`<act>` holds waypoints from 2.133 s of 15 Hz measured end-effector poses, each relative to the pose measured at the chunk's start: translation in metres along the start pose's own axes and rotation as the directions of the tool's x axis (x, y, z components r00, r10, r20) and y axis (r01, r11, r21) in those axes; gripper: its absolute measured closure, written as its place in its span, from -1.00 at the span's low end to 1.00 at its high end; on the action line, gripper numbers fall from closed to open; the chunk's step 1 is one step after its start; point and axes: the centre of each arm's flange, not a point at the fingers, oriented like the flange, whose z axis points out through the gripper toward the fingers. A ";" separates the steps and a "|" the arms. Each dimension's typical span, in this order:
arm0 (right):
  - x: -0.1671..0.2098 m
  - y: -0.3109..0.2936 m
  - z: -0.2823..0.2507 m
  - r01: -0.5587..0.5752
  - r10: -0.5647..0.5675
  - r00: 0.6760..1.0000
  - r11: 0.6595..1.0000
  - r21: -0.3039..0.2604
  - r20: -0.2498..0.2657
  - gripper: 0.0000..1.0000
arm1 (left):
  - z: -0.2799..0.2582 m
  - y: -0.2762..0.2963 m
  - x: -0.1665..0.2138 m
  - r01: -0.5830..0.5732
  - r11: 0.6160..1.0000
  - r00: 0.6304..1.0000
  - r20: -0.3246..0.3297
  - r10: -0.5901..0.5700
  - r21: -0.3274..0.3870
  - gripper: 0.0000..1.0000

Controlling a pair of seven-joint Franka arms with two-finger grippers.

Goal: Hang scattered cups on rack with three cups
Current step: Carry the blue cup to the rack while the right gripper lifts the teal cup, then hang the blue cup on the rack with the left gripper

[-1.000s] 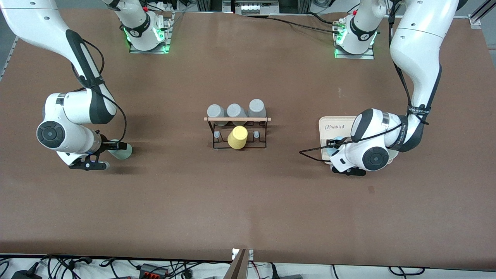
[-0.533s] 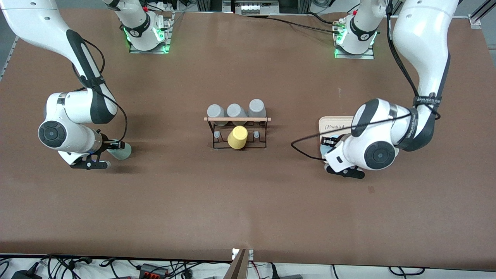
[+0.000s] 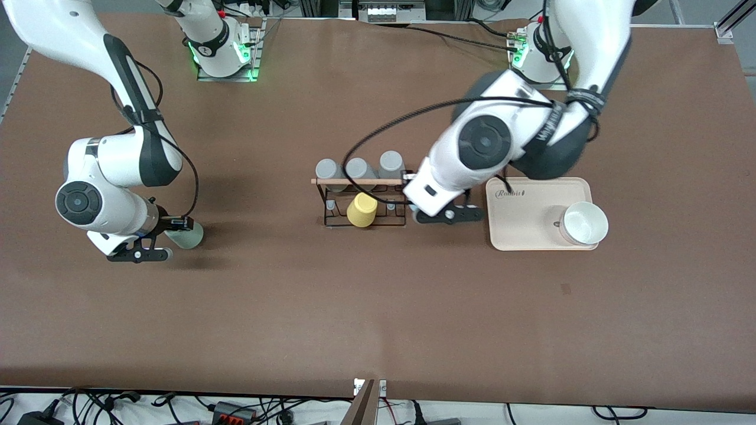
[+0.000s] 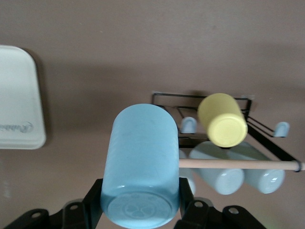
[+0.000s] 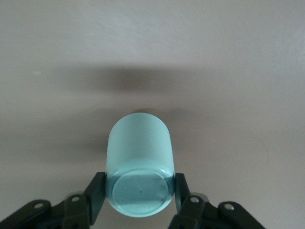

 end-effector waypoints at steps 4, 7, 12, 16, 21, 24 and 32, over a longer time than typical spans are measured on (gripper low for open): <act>0.001 -0.056 -0.063 -0.002 0.002 1.000 0.999 0.050 -0.011 -0.26 | 0.020 0.018 0.007 0.025 0.998 0.999 -0.023 -0.026 -0.056 -0.31; -0.001 -0.085 -0.086 -0.014 0.015 1.000 0.998 0.059 -0.022 -0.26 | 0.034 0.023 0.011 0.025 0.998 1.000 -0.013 -0.025 -0.062 -0.31; -0.004 -0.096 -0.098 -0.016 0.017 1.000 0.998 0.067 -0.012 -0.26 | 0.047 0.030 0.007 0.015 0.999 1.000 0.003 -0.015 -0.051 -0.31; -0.004 -0.098 -0.104 -0.026 0.028 1.000 0.994 0.104 -0.011 -0.26 | 0.068 0.036 0.007 0.007 0.999 1.000 0.028 -0.006 -0.036 -0.31; -0.004 -0.101 -0.123 -0.034 0.035 0.999 0.990 0.135 -0.009 -0.26 | 0.086 0.035 0.012 -0.041 0.999 0.998 0.045 0.043 -0.031 -0.31; -0.005 -0.110 -0.131 -0.025 0.027 1.000 0.989 0.145 -0.015 -0.26 | 0.084 0.035 0.014 -0.079 0.996 0.996 0.040 0.080 -0.034 -0.40; -0.017 -0.153 -0.156 -0.040 0.044 0.999 0.989 0.144 -0.026 -0.26 | -0.053 -0.076 0.064 0.053 0.996 0.992 -0.112 -0.060 -0.069 -1.00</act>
